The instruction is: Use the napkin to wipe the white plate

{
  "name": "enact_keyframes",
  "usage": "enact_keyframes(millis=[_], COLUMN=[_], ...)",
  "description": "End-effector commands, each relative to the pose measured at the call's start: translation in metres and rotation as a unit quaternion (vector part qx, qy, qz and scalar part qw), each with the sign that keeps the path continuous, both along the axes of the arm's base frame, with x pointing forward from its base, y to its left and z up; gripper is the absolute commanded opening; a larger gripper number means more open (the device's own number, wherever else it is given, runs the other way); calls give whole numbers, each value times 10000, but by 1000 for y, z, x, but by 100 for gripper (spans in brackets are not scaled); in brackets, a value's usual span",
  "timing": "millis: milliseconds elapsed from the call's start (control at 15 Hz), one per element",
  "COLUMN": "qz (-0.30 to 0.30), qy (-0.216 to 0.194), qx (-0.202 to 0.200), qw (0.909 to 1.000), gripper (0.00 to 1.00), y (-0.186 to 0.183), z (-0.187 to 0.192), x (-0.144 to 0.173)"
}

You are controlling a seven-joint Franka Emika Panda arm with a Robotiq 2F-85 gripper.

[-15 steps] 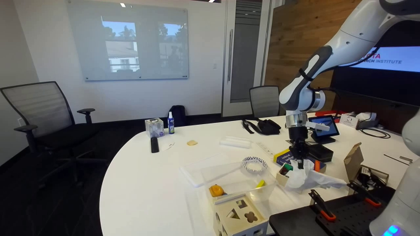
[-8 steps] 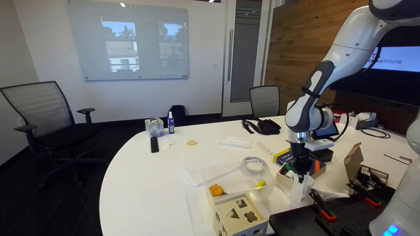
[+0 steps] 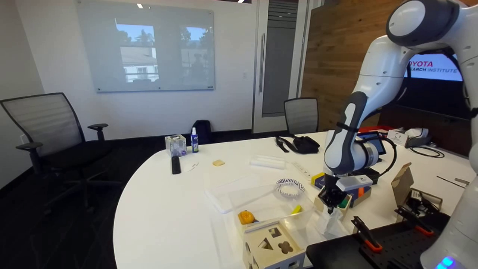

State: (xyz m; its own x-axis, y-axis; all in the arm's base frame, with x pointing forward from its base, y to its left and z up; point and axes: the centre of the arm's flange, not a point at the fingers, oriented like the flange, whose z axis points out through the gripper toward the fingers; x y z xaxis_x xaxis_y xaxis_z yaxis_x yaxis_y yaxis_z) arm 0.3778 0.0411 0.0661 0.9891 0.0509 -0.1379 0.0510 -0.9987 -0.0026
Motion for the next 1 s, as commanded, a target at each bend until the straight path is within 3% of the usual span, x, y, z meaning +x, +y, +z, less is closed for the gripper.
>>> enact_keyframes(millis=[0, 333, 600, 667, 933], qz=[-76, -102, 73, 69, 21], qy=[24, -13, 239, 211, -151], qx=[-138, -132, 62, 67, -21], qw=[9999, 9999, 9997, 9997, 9999], gripper=[29, 64, 95, 99, 100], y=[3, 2, 4, 5, 2], z=[-11, -5, 11, 19, 66], x=[3, 9, 10, 11, 27])
